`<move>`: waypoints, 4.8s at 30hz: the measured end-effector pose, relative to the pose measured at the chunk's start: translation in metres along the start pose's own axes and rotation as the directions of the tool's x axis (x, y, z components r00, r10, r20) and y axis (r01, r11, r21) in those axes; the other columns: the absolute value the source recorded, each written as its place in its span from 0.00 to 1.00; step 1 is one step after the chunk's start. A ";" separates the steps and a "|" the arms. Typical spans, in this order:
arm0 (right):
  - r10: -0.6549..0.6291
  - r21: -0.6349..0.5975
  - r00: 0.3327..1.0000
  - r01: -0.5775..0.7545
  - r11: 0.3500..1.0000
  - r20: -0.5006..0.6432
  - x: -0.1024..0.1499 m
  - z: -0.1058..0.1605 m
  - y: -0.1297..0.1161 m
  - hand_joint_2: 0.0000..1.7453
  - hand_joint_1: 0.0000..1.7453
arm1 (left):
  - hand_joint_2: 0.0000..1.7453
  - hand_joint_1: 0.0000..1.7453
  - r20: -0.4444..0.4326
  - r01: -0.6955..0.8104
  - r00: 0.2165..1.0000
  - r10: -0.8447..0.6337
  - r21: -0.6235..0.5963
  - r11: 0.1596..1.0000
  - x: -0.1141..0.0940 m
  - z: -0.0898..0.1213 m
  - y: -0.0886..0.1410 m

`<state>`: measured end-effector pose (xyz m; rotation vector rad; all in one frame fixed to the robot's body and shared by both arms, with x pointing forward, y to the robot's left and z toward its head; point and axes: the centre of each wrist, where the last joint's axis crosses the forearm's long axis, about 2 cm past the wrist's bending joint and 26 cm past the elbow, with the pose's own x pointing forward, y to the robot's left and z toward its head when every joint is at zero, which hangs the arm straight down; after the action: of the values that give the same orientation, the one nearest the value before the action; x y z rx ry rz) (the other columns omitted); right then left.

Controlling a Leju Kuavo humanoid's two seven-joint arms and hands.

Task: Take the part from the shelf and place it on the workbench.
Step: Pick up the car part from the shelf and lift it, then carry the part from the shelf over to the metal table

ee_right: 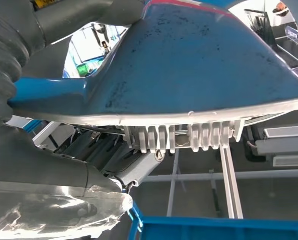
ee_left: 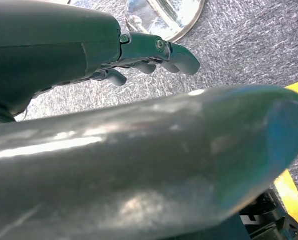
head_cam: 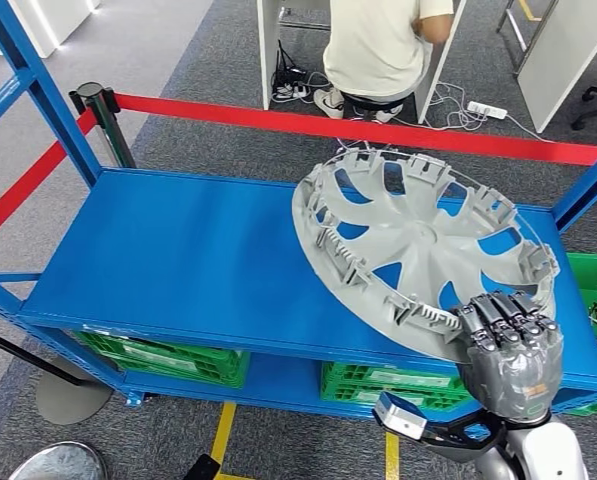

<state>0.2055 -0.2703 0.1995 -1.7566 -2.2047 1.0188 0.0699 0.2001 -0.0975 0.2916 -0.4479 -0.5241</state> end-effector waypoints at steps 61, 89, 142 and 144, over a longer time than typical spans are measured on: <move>0.254 -0.141 0.958 -0.235 0.962 0.132 -0.041 -0.022 -0.042 1.00 1.00 | 1.00 0.00 0.034 0.133 0.990 -0.137 0.106 0.985 0.006 0.000 0.002; 0.274 -0.156 0.956 -0.256 0.954 0.104 -0.043 -0.024 -0.044 1.00 1.00 | 1.00 0.00 0.024 0.124 0.992 -0.127 0.113 0.986 0.008 -0.002 0.006; 0.215 -0.101 0.974 -0.208 0.973 0.067 -0.033 -0.017 -0.031 1.00 1.00 | 1.00 0.00 0.017 0.102 0.994 -0.105 0.132 0.986 0.005 -0.003 0.007; 0.214 -0.101 0.975 -0.207 0.973 0.066 -0.032 -0.017 -0.031 1.00 1.00 | 1.00 0.00 0.017 0.103 0.994 -0.106 0.133 0.986 0.005 -0.003 0.008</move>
<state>0.1987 -0.2953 0.2399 -2.0632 -2.1787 1.0569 0.0784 0.2041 -0.0953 0.4375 -0.4938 -0.6019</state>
